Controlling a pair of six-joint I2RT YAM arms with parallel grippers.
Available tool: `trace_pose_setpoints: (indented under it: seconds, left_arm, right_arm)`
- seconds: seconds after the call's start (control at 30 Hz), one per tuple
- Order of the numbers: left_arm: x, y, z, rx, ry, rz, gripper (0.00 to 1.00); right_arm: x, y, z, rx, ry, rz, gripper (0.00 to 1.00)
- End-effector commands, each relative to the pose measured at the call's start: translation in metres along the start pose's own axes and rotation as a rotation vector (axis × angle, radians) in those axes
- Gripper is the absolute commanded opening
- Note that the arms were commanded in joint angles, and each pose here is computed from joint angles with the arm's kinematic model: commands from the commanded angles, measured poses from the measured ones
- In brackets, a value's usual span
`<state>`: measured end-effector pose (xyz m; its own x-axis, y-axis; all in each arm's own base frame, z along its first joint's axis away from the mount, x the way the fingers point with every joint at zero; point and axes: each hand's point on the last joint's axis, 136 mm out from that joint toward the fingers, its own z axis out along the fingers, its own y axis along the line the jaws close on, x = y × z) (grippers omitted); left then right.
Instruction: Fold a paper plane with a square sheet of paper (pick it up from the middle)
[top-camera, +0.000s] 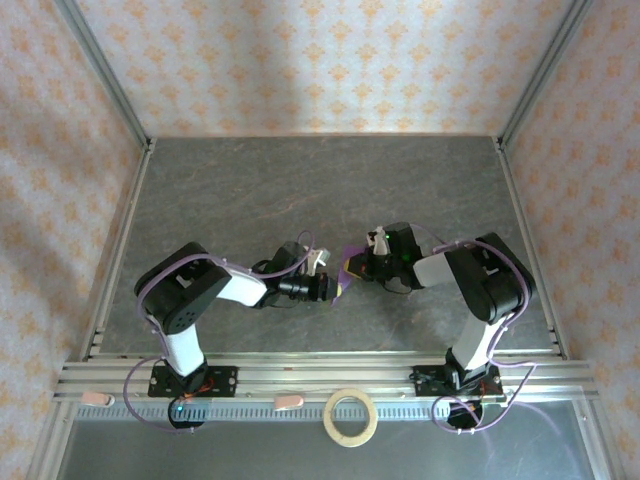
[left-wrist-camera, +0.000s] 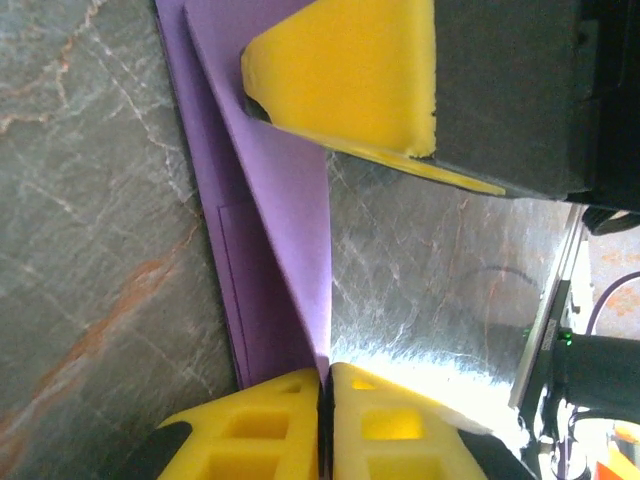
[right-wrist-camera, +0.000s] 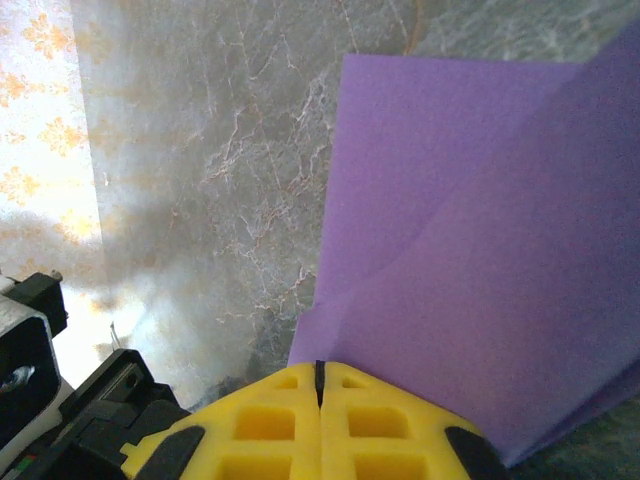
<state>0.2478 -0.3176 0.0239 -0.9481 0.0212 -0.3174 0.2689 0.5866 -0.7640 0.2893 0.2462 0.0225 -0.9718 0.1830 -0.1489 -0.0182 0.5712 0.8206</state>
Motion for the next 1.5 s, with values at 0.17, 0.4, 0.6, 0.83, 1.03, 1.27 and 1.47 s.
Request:
trace_pose_setpoints:
  seconds: [0.17,0.4,0.6,0.83,1.03,1.27,1.47]
  left_arm:
    - [0.031,0.029,-0.006,-0.109,0.112,0.013,0.15]
    - [0.045,0.032,-0.011,-0.127,0.170,0.053,0.04]
    - [0.044,0.033,-0.013,-0.140,0.169,0.063,0.10]
    - [0.051,0.032,-0.016,-0.138,0.193,0.074,0.10]
    - [0.058,0.035,-0.018,-0.149,0.219,0.078,0.07]
    - [0.062,0.042,-0.023,-0.191,0.224,0.084,0.16]
    - [0.066,0.044,-0.024,-0.198,0.231,0.085,0.00]
  right_arm:
    - [0.012,-0.053,0.003,0.189,-0.009,0.073,0.00]
    - [0.012,-0.055,0.004,0.195,-0.007,0.082,0.00]
    - [0.013,-0.059,0.005,0.210,-0.007,0.090,0.00]
    - [0.012,-0.060,0.004,0.218,-0.011,0.093,0.00]
    - [0.013,-0.062,0.006,0.222,-0.005,0.098,0.00]
    - [0.013,-0.065,0.006,0.229,-0.005,0.103,0.00]
    - [0.012,-0.064,0.007,0.228,-0.007,0.103,0.00]
